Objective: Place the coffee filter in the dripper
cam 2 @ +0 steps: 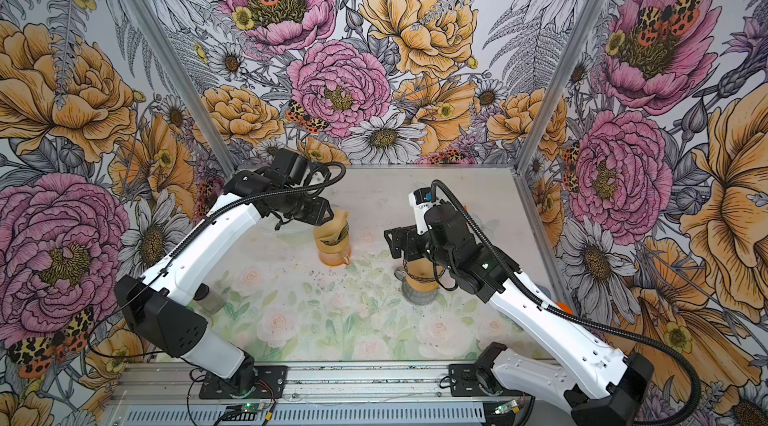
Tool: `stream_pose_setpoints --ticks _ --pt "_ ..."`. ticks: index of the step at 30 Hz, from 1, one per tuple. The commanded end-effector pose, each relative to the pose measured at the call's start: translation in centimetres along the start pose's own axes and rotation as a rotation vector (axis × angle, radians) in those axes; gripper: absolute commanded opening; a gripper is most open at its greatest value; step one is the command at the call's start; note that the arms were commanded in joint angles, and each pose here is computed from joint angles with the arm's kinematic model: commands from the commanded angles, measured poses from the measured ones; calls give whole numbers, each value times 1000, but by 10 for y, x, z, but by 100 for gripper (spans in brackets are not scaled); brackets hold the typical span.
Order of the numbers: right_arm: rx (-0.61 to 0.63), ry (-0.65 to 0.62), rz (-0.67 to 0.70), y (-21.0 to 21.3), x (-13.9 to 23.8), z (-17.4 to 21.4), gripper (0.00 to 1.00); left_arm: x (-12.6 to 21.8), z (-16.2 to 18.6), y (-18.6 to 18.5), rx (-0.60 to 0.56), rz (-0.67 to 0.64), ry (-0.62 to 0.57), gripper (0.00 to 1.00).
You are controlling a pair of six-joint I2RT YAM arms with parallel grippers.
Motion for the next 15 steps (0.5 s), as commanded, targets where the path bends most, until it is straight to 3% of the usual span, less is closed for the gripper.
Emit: stream_pose_setpoints --ticks 1,15 --pt "14 -42 -13 2 7 -4 91 -2 -10 -3 -29 28 -24 37" --pt "14 -33 -29 3 4 0 90 -26 -11 6 -38 -20 32 18"
Point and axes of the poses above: each gripper's point midway between its finger pads, its own x axis back along the fingers, its own y axis along the line the jaws close on, z = x × y, the point moved 9 cm from there along x, back along the fingers, and after that the axes turned 13 degrees about x, right-handed, at the moved point
